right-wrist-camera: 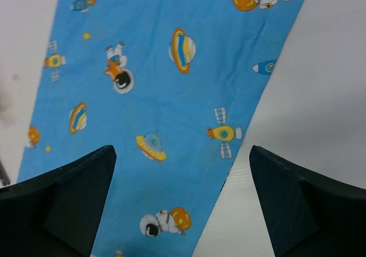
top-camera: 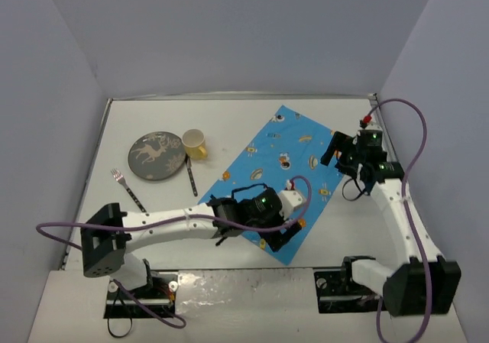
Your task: Set the dinner table for one person
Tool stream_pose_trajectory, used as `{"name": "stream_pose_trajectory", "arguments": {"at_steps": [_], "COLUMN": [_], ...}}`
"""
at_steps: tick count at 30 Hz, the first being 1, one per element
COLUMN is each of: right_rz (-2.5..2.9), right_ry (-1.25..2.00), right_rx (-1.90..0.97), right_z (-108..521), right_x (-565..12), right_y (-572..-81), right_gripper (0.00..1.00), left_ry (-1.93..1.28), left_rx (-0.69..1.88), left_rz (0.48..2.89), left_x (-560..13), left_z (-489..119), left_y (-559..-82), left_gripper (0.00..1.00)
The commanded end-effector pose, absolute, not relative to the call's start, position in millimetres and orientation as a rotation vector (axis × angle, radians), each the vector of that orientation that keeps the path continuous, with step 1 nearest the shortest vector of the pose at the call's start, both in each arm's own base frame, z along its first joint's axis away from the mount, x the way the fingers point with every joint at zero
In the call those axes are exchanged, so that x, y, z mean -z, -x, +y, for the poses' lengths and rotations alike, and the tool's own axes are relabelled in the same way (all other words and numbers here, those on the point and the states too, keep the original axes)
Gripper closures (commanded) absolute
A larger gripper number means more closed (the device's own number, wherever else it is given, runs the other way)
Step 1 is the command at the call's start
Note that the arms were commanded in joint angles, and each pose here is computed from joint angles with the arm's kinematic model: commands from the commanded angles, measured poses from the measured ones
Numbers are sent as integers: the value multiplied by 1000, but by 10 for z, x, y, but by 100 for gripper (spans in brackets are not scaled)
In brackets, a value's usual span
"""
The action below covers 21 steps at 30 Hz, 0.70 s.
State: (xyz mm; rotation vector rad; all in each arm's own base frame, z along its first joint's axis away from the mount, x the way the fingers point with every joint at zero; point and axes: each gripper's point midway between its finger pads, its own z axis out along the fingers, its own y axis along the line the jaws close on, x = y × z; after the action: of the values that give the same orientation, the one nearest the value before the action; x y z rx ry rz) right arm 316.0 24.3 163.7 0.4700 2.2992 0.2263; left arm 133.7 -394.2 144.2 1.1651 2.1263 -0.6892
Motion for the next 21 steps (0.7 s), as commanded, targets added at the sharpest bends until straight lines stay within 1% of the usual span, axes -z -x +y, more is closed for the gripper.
{"name": "stream_pose_trajectory", "arguments": {"at_steps": [1,6,8,11,16,18,21], "right_rz": [2175,2242,2276,2297,2315,2292,2291], "right_ry": [-534,-525,-444,-325,-174,-119,-50], "right_rx": [-56,-25,-54,-91,-83,-92,-105], "right_z": [-59,-247,-207,-135,-131,-114,-80], "right_x": [-1869,-1564,-1463,-1383,-1149,-1196,-1091], "right_y": [-3777,-4213,-4442,-4740,-5145,-5332,-5523], "right_gripper": [2,7,10,14,17,18,18], "left_ry": [-862,-632,-509,-356,-158,-109,-35], "left_rx": [684,528,421,314,210,149,71], "left_rz": [2148,2174,2166,2142,2106,2078,2039], "left_x": [-2040,-2324,-2440,-2538,-2621,-2663,-2698], "left_z": [-3640,-2962,-2538,-2016,-1370,-1151,-867], "left_y": [-1850,-2377,-2638,-2888,-3066,-3095,-3154], "left_gripper": [5,3,3,3,3,3,3]}}
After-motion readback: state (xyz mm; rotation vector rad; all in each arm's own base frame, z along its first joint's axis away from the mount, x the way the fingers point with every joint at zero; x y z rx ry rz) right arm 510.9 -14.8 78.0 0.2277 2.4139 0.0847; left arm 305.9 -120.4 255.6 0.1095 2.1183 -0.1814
